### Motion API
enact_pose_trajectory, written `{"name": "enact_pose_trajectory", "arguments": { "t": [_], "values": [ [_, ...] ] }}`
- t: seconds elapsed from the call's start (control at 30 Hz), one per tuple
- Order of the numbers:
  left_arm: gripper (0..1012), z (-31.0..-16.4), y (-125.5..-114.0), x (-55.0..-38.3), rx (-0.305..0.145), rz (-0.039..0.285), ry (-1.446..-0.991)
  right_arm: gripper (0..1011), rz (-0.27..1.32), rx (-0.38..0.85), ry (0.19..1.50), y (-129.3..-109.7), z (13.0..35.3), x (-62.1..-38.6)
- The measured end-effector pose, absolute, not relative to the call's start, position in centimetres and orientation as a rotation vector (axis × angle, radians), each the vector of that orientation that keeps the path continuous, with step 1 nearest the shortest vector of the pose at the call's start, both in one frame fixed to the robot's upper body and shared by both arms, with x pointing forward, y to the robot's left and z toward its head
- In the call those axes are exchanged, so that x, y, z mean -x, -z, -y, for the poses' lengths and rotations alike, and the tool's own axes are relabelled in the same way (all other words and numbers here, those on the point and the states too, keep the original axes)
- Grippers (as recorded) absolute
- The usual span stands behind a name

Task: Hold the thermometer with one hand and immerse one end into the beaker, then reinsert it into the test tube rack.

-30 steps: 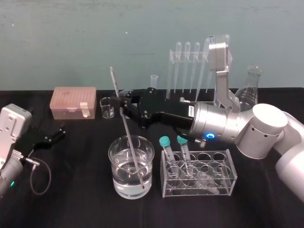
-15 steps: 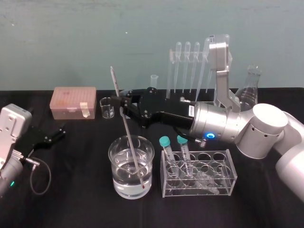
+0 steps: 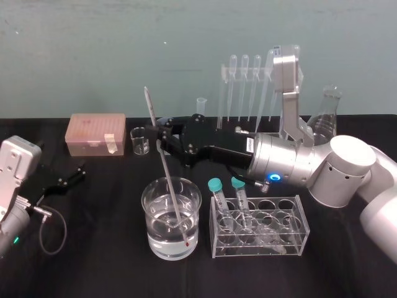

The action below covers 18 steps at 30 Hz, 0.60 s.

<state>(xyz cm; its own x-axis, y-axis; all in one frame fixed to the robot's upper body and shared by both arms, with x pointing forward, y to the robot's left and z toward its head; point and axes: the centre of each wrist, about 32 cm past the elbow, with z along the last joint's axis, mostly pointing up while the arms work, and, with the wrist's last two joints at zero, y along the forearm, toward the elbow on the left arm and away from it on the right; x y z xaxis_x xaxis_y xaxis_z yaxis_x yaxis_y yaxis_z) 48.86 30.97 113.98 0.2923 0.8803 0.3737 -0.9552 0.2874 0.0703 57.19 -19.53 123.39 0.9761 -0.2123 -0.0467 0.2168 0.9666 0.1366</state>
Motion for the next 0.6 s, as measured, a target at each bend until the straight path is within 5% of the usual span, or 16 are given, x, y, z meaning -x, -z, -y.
{"name": "enact_pose_trajectory", "arguments": {
  "t": [0.6],
  "values": [
    [1008,-30.97,-113.98,-48.86,-0.305,0.285,-1.248,58,-0.032,-0.142,0.217,-123.38,19.53,-57.19]
  ]
}}
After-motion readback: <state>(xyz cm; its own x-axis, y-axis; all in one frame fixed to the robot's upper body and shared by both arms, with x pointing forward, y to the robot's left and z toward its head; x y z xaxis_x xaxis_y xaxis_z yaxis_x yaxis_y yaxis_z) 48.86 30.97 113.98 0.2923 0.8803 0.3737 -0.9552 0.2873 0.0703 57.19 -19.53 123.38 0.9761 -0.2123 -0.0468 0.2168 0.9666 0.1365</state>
